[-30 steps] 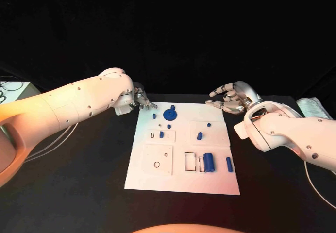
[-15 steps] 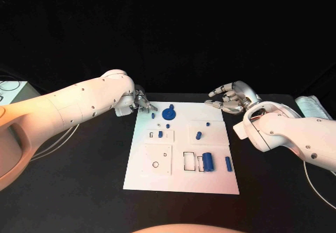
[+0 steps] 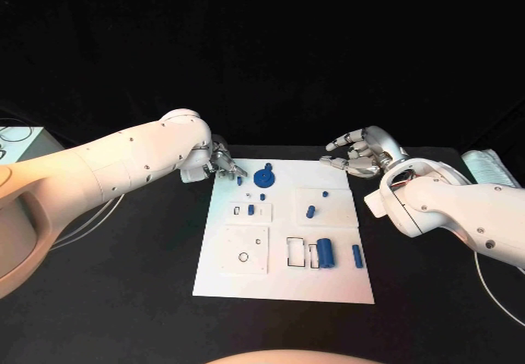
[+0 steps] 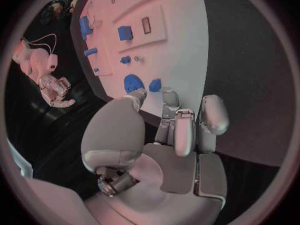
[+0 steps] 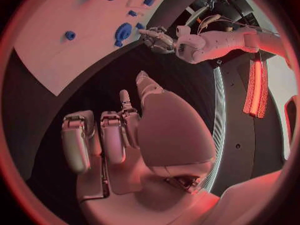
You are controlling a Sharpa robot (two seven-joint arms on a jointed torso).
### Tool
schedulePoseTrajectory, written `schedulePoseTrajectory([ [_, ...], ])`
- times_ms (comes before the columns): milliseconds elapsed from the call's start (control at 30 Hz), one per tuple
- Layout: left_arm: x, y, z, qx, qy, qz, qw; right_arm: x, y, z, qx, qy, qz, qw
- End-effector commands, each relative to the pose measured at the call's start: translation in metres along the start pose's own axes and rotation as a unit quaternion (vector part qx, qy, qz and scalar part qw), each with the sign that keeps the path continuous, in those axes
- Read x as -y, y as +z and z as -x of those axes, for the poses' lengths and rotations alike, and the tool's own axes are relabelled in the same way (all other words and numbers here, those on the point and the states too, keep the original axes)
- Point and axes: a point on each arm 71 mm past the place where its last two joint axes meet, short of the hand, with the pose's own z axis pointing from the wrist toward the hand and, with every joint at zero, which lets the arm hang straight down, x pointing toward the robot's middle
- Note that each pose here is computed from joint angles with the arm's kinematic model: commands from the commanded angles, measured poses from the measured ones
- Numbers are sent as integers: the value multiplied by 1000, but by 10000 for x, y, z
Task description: Assemble the parts on the task board
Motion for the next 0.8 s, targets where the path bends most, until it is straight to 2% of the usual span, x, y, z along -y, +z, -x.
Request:
schedulePoseTrajectory([
  [33,38,1,-31,-17,5,-10,1000,-18,1,-13,-5,-8,11,1000],
  [800,74,18,-51,-23,3,-14,1000,-25,5,-23,-6,-8,11,1000],
])
